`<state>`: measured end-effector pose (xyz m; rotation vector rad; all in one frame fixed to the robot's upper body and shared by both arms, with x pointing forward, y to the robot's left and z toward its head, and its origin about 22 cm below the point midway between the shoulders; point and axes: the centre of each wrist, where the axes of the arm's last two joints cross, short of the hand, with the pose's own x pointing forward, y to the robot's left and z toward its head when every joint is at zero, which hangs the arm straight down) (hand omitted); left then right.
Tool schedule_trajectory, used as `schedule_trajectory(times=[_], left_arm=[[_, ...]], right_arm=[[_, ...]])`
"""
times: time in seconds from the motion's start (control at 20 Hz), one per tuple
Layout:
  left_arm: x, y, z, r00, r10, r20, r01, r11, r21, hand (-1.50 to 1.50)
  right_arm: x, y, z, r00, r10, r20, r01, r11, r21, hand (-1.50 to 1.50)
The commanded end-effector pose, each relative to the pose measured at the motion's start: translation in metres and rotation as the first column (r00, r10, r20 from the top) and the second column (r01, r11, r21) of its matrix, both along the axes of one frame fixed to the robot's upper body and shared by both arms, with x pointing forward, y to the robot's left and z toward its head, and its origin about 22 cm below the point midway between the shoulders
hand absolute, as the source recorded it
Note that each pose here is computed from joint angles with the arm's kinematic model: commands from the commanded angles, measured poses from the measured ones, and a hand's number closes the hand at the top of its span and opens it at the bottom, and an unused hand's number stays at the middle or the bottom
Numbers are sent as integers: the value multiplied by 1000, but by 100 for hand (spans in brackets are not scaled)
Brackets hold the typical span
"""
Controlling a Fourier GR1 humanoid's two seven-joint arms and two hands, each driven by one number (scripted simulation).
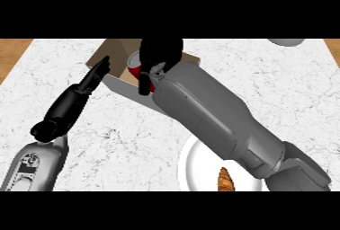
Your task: Pick the can from the plate and place it in the cardboard box
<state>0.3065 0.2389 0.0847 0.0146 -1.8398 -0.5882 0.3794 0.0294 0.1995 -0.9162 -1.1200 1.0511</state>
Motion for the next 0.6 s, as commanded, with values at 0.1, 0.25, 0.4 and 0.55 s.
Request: schedule_trajectory(times=[0.1,0.25,0.4,0.55], left_arm=[[3,2,-12,996,61,-67,-60,998,12,0],[-2,8,-8,995,57,-77,-56,998,15,0],[-12,12,-27,996,55,-67,-53,998,25,0],[-9,17,-16,997,67,-42,-66,998,25,0]], right_arm=[[12,-3,-2,973,115,-199,-108,993,45,-150],[-1,4,-7,969,208,-131,-192,974,125,-150],[1,2,12,975,218,47,-222,936,272,-150],[1,-15,25,967,79,243,-208,795,570,-150]])
